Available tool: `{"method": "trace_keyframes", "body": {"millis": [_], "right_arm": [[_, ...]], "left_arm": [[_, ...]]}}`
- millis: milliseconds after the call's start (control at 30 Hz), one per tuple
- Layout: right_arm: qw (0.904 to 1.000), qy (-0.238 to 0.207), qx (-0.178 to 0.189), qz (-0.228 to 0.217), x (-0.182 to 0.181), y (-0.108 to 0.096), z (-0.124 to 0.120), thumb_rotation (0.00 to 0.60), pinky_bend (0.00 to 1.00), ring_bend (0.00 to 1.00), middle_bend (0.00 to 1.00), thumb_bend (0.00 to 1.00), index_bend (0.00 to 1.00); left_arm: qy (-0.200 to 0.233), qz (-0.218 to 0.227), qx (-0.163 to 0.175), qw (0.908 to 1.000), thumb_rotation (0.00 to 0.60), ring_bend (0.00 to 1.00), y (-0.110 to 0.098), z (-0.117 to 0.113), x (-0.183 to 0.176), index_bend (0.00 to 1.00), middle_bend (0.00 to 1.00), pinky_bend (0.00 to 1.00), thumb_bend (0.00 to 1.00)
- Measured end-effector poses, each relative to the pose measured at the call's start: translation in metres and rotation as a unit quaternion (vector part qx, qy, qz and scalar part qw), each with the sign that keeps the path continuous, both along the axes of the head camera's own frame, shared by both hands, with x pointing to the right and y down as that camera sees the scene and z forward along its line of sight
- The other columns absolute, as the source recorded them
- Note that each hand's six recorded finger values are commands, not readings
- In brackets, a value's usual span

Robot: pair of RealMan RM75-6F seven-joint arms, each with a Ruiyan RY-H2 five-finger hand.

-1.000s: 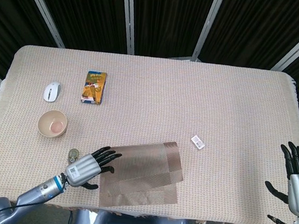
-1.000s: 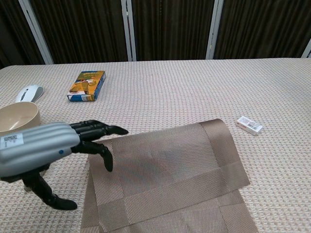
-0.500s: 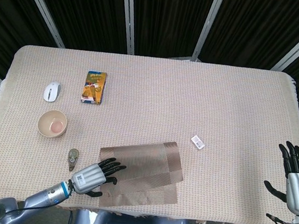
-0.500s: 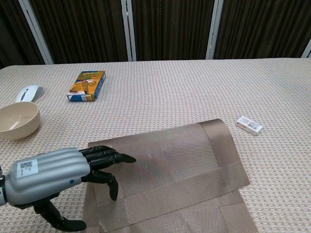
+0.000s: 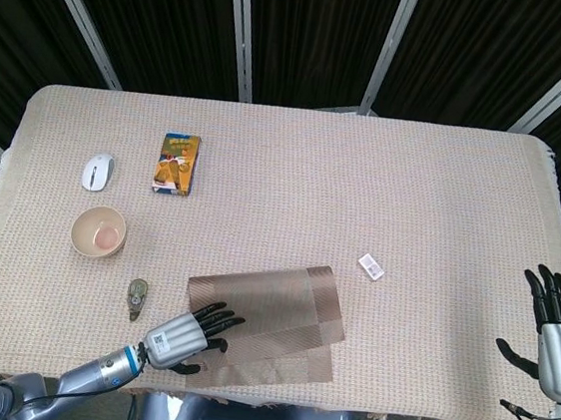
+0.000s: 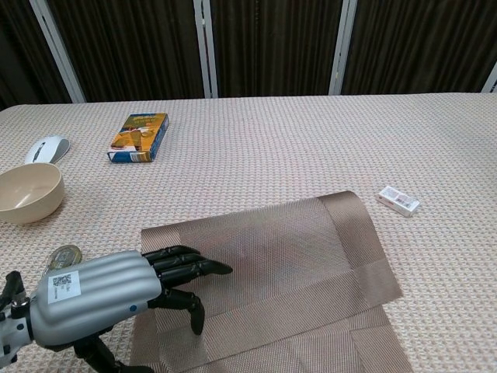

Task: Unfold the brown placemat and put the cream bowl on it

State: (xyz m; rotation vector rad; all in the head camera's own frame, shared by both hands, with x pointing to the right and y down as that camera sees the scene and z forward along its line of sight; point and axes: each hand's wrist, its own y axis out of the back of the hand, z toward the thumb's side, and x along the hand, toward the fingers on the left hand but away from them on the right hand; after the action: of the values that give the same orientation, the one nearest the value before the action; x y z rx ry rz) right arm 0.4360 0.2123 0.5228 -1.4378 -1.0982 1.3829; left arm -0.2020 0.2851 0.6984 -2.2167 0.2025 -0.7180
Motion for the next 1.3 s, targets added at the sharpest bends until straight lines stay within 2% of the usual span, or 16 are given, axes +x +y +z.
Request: {"method": "trace_keyframes", "body": {"millis": [633,867,1300], "right_arm": [[1.0,-0.001,0.0,0.0,0.0,0.0,0.0,0.6,0.0,0.0,0.0,0.0,0.0],[1.0,-0.002,0.0,0.0,0.0,0.0,-0.001,0.6,0.0,0.0,0.0,0.0,0.0],[1.0,-0.004,0.002,0.001,0.001,-0.001,-0.002,0.6,0.0,0.0,0.0,0.0,0.0]], "left_arm": [[-0.008,0.012,0.018,0.9997,0.6,0.0,0.003,0.006,0.007,0.39,0.0,0.0,0.26],[-0.011,0.014,0.02,0.9996,0.6,0.0,0.004,0.007,0.009,0.4,0.0,0.0,0.35],[-0.014,0.016,0.016,0.9996,0.6,0.0,0.007,0.011,0.013,0.42,0.0,0.0,0.44]]}}
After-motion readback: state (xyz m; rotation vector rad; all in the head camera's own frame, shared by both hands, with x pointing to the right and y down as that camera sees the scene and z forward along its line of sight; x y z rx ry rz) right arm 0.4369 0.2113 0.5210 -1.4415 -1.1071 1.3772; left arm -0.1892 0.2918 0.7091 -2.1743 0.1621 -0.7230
